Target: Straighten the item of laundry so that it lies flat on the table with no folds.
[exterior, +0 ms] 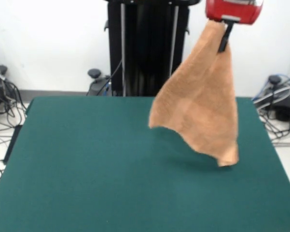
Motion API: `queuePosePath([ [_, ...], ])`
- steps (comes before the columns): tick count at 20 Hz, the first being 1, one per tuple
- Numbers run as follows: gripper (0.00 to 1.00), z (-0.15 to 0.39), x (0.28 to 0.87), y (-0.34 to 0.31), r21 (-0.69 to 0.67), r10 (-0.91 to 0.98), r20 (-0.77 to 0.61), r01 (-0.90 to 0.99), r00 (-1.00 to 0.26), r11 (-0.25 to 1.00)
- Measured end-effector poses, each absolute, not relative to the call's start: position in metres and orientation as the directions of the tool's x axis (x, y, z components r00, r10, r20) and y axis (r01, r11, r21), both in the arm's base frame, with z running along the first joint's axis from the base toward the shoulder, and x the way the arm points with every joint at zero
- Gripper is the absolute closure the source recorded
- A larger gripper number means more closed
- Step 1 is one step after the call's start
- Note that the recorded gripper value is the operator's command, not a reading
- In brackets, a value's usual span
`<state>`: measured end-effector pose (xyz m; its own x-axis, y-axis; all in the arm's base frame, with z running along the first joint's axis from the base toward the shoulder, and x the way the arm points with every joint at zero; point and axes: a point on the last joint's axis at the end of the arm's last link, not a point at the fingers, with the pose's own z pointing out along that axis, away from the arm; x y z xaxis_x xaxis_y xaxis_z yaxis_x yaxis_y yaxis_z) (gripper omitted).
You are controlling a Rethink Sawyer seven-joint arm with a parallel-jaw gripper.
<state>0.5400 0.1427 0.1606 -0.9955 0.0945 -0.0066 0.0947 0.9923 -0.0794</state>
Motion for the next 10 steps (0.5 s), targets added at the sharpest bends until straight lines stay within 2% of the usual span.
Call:
queuePosePath([
  [10, 1.0, 0.194, 0.527, 0.17, -0.07, 0.063, -0.013, 0.064, -0.998, 0.996],
])
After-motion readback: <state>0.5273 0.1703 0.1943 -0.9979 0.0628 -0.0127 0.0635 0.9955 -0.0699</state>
